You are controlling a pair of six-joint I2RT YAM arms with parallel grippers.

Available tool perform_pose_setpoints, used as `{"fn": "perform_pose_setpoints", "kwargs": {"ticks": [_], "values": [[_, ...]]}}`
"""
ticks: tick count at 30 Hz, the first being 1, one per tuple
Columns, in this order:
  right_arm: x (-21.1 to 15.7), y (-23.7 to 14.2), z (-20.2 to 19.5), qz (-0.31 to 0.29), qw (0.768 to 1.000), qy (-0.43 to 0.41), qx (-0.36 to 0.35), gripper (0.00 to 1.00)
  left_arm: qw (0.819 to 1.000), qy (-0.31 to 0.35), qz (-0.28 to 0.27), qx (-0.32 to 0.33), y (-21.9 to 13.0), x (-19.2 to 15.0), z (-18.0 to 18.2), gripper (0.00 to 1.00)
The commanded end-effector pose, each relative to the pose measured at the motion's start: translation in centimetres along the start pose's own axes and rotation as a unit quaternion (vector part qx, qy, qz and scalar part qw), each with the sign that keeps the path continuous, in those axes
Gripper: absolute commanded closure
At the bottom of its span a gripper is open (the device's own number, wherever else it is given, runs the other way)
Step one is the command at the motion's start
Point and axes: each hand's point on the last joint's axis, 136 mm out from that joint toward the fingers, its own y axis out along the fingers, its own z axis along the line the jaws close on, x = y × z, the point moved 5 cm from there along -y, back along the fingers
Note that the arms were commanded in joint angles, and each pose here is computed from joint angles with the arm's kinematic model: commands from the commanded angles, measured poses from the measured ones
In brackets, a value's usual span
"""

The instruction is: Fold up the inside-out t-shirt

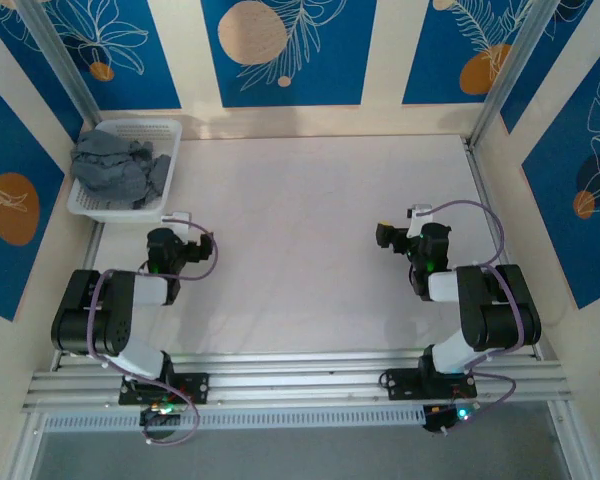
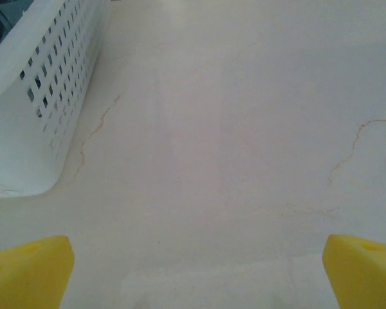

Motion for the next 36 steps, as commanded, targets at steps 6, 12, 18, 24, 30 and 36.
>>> {"fn": "perform_pose_setpoints", "kwargs": {"ticks": [6, 12, 18, 24, 30, 36], "values": [[0.9, 0.2, -0.1, -0.013, 1.0, -0.006, 0.002, 0.01, 1.0, 0.007, -0.019, -0.014, 0.1, 1.2, -0.4, 0.01], [0.9, -0.1, -0.3, -0.014, 1.0, 0.005, 0.014, 0.01, 1.0, 0.007, -0.019, -0.014, 0.1, 1.2, -0.4, 0.01], [1.0, -0.5, -0.7, -0.026, 0.999, 0.015, 0.012, 0.01, 1.0, 0.007, -0.019, -0.014, 0.1, 1.2, -0.4, 0.01], [5.3, -4.2, 0.5, -0.033, 0.999, 0.034, -0.012, 0.01, 0.999, -0.008, -0.022, 0.034, -0.6, 2.0, 0.7, 0.01], [9.1, -8.9, 4.8, 0.038, 0.976, 0.201, 0.069, 0.01, 0.991, -0.076, -0.007, 0.106, -4.5, 7.2, 2.5, 0.01], [11.6, -10.0, 14.8, 0.23, 0.938, 0.118, 0.231, 0.02, 0.97, -0.175, 0.036, 0.165, -6.3, 16.1, 5.0, 0.01]]}}
